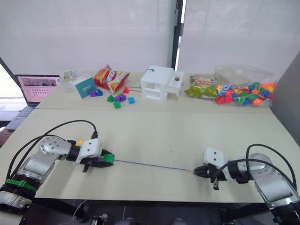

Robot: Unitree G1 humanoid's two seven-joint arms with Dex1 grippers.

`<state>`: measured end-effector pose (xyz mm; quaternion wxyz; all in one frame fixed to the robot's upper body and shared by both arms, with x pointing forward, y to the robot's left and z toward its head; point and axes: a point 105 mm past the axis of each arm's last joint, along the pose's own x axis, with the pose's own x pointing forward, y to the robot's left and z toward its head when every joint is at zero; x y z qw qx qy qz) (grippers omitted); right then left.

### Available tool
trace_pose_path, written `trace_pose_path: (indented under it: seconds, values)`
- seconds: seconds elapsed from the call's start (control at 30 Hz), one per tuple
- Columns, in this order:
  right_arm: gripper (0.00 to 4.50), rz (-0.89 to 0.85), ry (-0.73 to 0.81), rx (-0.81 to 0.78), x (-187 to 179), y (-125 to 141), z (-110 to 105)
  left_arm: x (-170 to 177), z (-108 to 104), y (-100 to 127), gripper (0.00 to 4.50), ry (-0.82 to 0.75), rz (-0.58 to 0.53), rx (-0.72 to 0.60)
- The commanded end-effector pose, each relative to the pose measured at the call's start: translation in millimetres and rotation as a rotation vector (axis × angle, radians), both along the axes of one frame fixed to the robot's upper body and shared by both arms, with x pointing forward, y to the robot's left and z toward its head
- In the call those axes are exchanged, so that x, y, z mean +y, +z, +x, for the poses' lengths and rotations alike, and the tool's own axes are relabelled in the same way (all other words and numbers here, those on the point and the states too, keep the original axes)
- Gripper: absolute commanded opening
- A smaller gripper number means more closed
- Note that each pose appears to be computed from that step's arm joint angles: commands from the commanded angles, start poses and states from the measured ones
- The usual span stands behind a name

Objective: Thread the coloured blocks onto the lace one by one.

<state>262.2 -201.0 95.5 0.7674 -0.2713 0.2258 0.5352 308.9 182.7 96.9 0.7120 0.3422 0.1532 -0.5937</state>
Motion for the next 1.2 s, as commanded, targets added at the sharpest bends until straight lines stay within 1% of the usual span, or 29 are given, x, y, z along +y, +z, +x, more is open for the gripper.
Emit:
trace_pose_path:
  seconds: [0.03,0.07,0.1,0.17,0.2,0.27,0.3,0.43,0.47,0.5,0.57,0.63,0.7,0.77,0.87,1.0,1.1,1.2]
  values:
    - [0.00,0.017,0.003,-0.059,6.7,12.8,4.3,-0.5,-2.3,-0.3,1.70,-0.006,0.022,0.054]
    - [0.00,0.019,0.004,-0.059,7.9,12.8,4.0,0.6,-3.4,1.6,2.25,-0.010,0.036,0.078]
    - [0.00,0.020,0.004,-0.059,8.7,13.0,3.9,1.6,-3.0,3.9,2.54,-0.012,0.051,0.083]
    - [0.00,0.021,0.001,-0.059,9.5,13.2,4.0,2.9,0.8,8.9,3.27,-0.009,0.095,0.071]
    - [0.00,0.021,0.000,-0.059,9.5,13.3,4.1,3.0,2.1,10.2,3.55,-0.006,0.104,0.066]
    - [0.00,0.020,-0.001,-0.059,9.6,13.3,4.1,3.0,2.6,10.8,4.25,-0.004,0.111,0.068]
    - [0.00,0.020,-0.001,-0.059,9.7,13.3,4.0,3.0,2.7,10.8,4.47,-0.003,0.111,0.068]
    - [0.00,0.020,-0.002,-0.059,9.7,13.3,4.0,2.9,2.7,10.8,4.47,-0.002,0.113,0.069]
    - [0.00,0.036,-0.004,-0.064,15.4,12.0,5.6,2.3,5.9,27.2,4.47,-0.029,0.233,0.059]
    - [0.00,0.052,-0.005,-0.069,20.1,11.2,6.6,1.4,6.1,41.3,4.47,-0.050,0.324,0.056]
    - [0.00,0.071,-0.008,-0.075,26.3,10.1,8.1,-0.8,3.4,57.4,4.47,-0.065,0.437,0.077]
    - [0.00,0.079,-0.010,-0.076,30.3,8.0,8.2,-10.3,1.9,64.7,4.47,-0.061,0.476,0.122]
    - [0.00,0.084,-0.011,-0.075,32.8,5.5,7.2,-17.4,3.0,71.3,4.47,-0.027,0.547,0.154]
    - [0.00,0.086,-0.011,-0.074,34.1,4.4,6.4,-23.4,0.7,75.3,4.47,-0.023,0.579,0.180]
    - [0.00,0.090,-0.017,-0.077,34.6,3.7,6.5,-34.4,-5.1,77.7,4.47,-0.029,0.601,0.223]
    - [0.00,0.095,-0.027,-0.084,34.8,3.7,6.9,-35.7,-4.6,72.0,4.47,-0.027,0.658,0.218]
    - [0.00,0.099,-0.032,-0.086,35.0,4.0,5.9,-34.0,-4.6,61.8,4.47,-0.004,0.677,0.224]
    - [0.00,0.102,-0.037,-0.085,35.1,4.0,5.1,-30.5,0.4,50.0,4.47,0.034,0.695,0.194]
